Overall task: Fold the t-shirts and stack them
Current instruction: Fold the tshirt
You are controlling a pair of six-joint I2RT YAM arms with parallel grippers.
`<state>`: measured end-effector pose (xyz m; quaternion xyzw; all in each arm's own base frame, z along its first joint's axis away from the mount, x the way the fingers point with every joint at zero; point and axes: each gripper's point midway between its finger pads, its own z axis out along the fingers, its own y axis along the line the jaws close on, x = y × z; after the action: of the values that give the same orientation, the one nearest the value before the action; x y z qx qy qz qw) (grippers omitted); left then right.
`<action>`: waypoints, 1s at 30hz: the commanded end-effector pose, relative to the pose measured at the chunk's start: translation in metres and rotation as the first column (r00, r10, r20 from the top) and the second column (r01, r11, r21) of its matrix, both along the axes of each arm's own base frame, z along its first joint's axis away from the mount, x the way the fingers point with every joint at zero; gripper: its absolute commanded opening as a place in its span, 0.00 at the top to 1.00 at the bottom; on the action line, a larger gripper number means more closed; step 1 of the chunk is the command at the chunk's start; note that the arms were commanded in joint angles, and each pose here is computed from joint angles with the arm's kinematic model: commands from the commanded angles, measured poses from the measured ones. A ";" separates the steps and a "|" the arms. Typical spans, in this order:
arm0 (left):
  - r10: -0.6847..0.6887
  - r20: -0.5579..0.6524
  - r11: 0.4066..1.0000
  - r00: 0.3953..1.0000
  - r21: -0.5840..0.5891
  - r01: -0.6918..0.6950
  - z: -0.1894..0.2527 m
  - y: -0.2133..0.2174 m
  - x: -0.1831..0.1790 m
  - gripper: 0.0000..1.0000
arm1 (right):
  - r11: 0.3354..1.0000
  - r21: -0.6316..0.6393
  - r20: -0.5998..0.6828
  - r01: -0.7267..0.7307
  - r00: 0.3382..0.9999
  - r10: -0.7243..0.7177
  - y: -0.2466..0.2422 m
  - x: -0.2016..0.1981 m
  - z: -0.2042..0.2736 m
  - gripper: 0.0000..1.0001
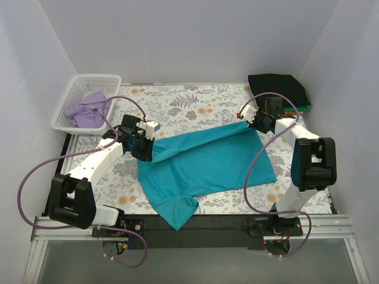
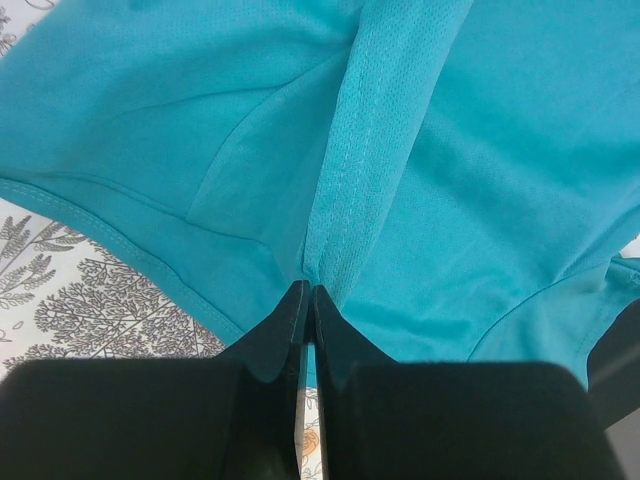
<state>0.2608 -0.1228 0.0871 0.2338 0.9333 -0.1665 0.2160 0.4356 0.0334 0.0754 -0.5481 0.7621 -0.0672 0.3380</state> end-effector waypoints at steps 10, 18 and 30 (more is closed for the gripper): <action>-0.090 -0.009 0.996 0.996 -0.003 0.090 0.015 -0.003 -0.003 0.85 | 0.993 -0.068 -0.026 -0.096 0.995 0.094 -0.005 -0.027 -0.001 0.99; -0.045 0.047 0.993 0.998 -0.108 0.050 0.050 -0.011 0.013 0.53 | 0.990 0.128 -0.111 -0.059 0.991 0.074 0.020 -0.028 0.039 0.44; 0.211 -0.017 0.978 0.977 -0.004 -0.211 -0.013 0.013 0.073 0.68 | 0.988 0.087 -0.298 0.129 0.950 -0.097 0.045 0.000 -0.021 0.71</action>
<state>0.3078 -0.1163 0.0654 0.1614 0.9537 -0.1692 0.1893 0.4434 0.0771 0.0704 -0.5128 0.8107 0.0326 0.2806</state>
